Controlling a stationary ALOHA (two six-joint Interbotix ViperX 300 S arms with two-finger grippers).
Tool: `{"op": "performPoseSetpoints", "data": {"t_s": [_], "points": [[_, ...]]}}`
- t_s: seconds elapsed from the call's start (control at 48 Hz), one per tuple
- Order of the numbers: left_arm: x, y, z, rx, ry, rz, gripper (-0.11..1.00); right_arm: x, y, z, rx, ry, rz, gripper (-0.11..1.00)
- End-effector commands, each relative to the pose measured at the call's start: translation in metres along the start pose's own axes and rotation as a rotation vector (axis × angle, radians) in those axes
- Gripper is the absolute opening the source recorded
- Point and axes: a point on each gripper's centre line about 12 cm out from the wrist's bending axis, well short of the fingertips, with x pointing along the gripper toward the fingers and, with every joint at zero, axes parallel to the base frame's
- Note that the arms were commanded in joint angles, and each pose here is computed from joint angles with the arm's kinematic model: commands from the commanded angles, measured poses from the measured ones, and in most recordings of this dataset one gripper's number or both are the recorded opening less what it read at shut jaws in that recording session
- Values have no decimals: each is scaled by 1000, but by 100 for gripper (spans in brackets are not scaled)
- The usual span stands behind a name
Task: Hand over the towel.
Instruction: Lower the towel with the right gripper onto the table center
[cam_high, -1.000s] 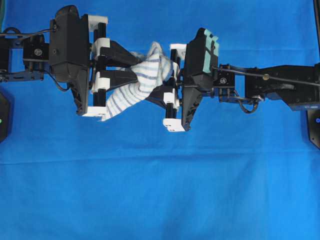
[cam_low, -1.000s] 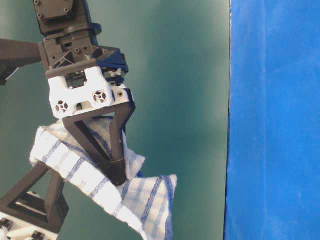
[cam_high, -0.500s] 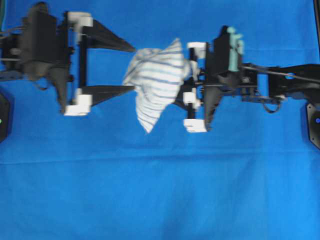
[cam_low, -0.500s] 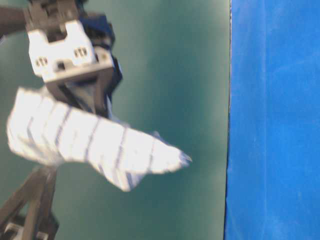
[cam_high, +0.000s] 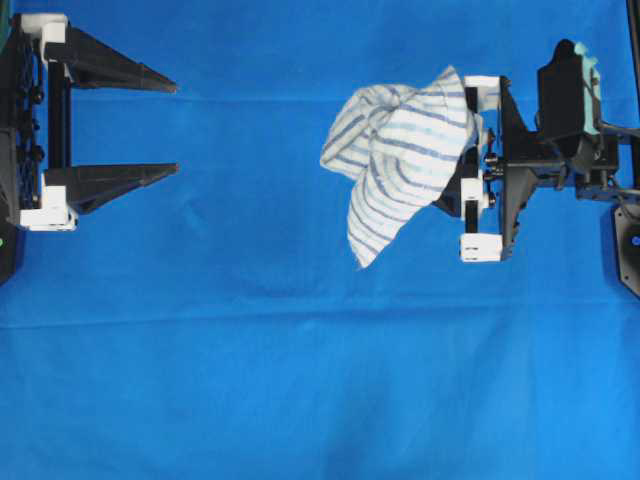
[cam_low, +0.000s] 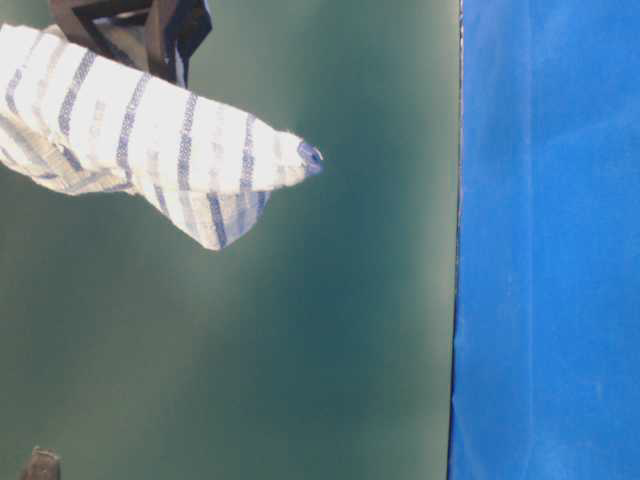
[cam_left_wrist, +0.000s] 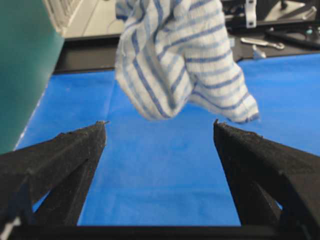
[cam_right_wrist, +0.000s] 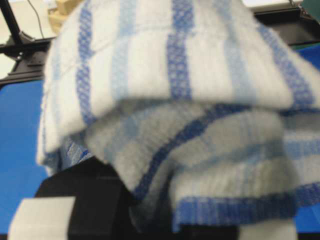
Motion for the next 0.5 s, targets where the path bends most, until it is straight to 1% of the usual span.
{"op": "performPoseSetpoints", "data": {"t_s": [0.0,0.125,0.208,0.271,0.292,0.313,0.354,0.479], "points": [[1,1,6,-3,-20,4,93,0,1,8,1,-21,1,15],[3,1,5,-3,-20,3,93,8,-8,3,17,32,-28,15],[3,1,5,-5,-20,3,93,18,-16,-6,28,118,-58,15],[3,1,4,-5,-16,4,93,28,-25,-16,38,204,-87,15],[3,1,5,-5,-18,3,93,33,-29,-20,40,250,-98,15],[3,1,4,-5,-17,3,93,35,-30,-22,42,267,-103,15],[3,1,4,-5,-17,3,93,45,-36,-30,50,348,-120,15],[3,1,4,-5,-17,3,93,69,-44,-57,51,544,-140,15]]}}
